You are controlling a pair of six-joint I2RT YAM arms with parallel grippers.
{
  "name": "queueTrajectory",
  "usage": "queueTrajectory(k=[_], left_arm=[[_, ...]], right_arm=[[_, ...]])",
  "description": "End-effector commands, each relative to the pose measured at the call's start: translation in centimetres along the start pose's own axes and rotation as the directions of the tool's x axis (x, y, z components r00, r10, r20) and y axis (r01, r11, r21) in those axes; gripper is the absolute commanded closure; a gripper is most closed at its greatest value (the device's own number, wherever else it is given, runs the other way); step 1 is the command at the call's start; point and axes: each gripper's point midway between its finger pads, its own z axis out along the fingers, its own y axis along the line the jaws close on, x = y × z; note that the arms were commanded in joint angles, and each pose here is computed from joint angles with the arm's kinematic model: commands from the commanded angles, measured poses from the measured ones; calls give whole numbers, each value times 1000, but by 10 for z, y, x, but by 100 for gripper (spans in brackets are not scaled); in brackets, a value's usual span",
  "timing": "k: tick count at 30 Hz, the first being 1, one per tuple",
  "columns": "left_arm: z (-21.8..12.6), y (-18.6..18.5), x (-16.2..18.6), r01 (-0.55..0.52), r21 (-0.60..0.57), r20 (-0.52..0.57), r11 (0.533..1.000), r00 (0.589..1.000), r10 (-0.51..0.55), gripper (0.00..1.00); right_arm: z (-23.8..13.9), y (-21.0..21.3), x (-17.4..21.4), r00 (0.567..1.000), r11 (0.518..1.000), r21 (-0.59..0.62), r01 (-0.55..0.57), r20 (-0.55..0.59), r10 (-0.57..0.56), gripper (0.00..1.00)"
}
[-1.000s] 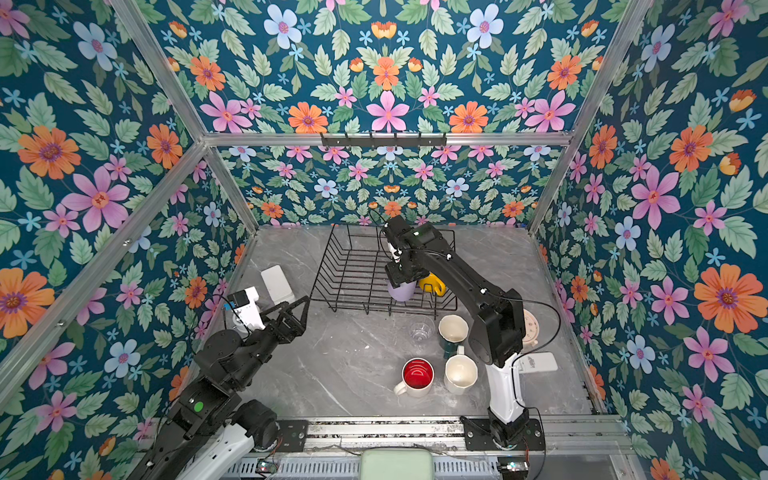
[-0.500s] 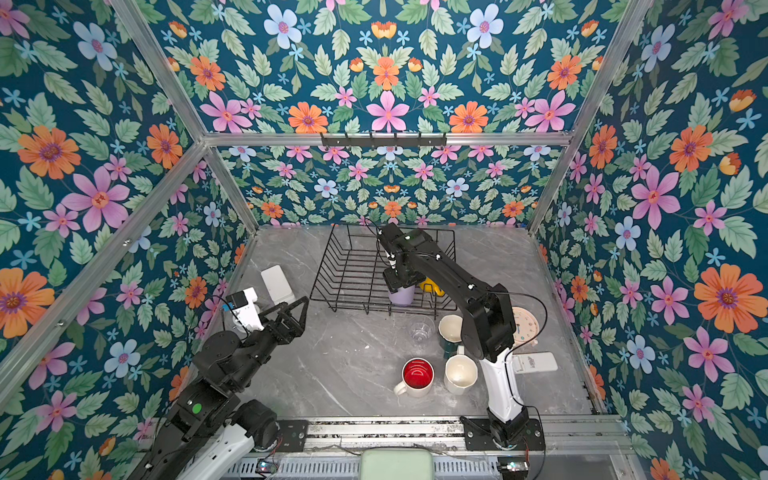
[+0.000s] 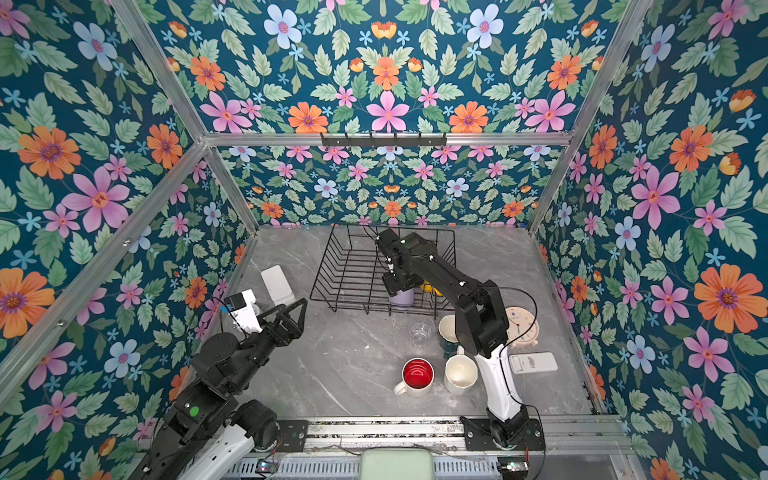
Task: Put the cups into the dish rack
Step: 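Lower the lavender cup upside down into the rack beside the black mug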
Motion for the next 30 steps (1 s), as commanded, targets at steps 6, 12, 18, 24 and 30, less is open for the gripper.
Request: queueTrajectory(k=[6,12,18,24,30], left_arm=[[-2,0,-5,-16,-7,17,1000,1000,16,0],[-3,1,-5,-19,-9,16,1000,1000,19,0],[-3,1,-5,-19,-8,18,1000,1000,19,0],[-4,0,-5,-18,-7,19,1000,1000,19,0],[-6,0,-7,-18,-5,24,1000,1000,18,0]], right_arm=[[6,9,11,999,999,-34,-4,-40,2,57],[5,11,12,999,999,-44,-1,-39,-1,33],[-2,13,11,1000,998,-63,-4,-22,3,25],[-13,14,8,1000,997,-74,-6,3,6,19],[-27,14,6,999,996,-83,-13,30,15,18]])
